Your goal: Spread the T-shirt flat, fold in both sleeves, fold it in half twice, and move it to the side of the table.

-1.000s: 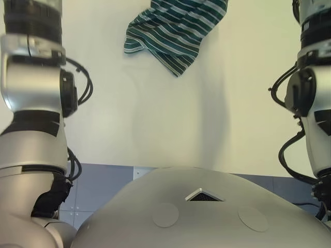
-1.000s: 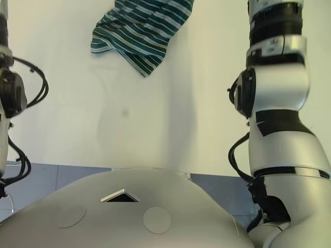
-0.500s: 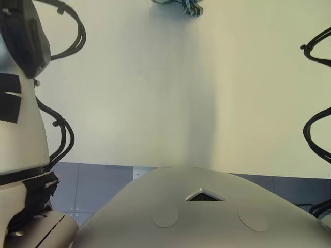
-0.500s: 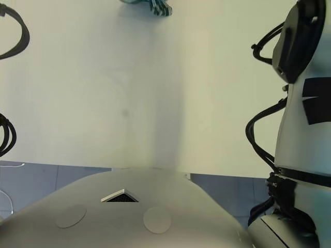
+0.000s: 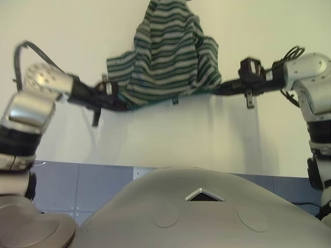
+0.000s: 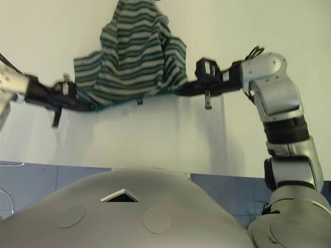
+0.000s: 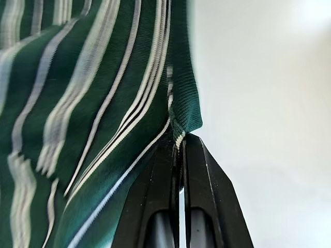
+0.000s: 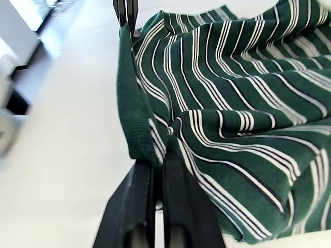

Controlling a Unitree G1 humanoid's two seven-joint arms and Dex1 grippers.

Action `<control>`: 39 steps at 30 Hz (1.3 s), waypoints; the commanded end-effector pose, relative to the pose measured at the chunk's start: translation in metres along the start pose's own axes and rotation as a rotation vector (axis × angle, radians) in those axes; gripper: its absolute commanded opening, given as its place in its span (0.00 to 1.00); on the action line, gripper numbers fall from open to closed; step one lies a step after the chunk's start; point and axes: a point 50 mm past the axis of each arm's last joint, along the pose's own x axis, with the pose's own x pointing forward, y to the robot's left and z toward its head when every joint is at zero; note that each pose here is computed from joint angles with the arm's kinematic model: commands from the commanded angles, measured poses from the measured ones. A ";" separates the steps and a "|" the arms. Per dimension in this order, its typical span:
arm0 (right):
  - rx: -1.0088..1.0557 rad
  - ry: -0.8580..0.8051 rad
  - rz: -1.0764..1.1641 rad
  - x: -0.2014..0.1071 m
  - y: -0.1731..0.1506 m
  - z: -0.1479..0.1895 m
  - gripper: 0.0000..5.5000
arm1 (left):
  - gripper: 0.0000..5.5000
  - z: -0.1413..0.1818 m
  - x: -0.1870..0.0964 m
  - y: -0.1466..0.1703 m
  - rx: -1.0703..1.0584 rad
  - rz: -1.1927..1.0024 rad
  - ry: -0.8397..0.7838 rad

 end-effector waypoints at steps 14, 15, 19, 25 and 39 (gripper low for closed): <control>0.263 -0.321 -0.494 -0.029 -0.077 0.064 0.03 | 0.02 0.074 -0.013 0.010 -0.025 0.335 -0.294; 0.239 -0.256 -0.569 -0.015 -0.089 0.055 0.00 | 0.00 0.072 -0.002 0.012 -0.011 0.331 -0.257; 0.147 -0.106 -0.635 0.031 -0.110 0.032 0.00 | 0.00 0.062 0.020 0.017 0.006 0.342 -0.180; 0.127 -0.015 -0.619 0.065 -0.120 0.008 0.00 | 0.00 0.046 0.040 0.017 -0.021 0.357 -0.102; 0.094 0.316 -0.913 -0.018 -0.150 -0.032 0.00 | 0.00 0.018 0.054 -0.008 -0.133 0.291 0.041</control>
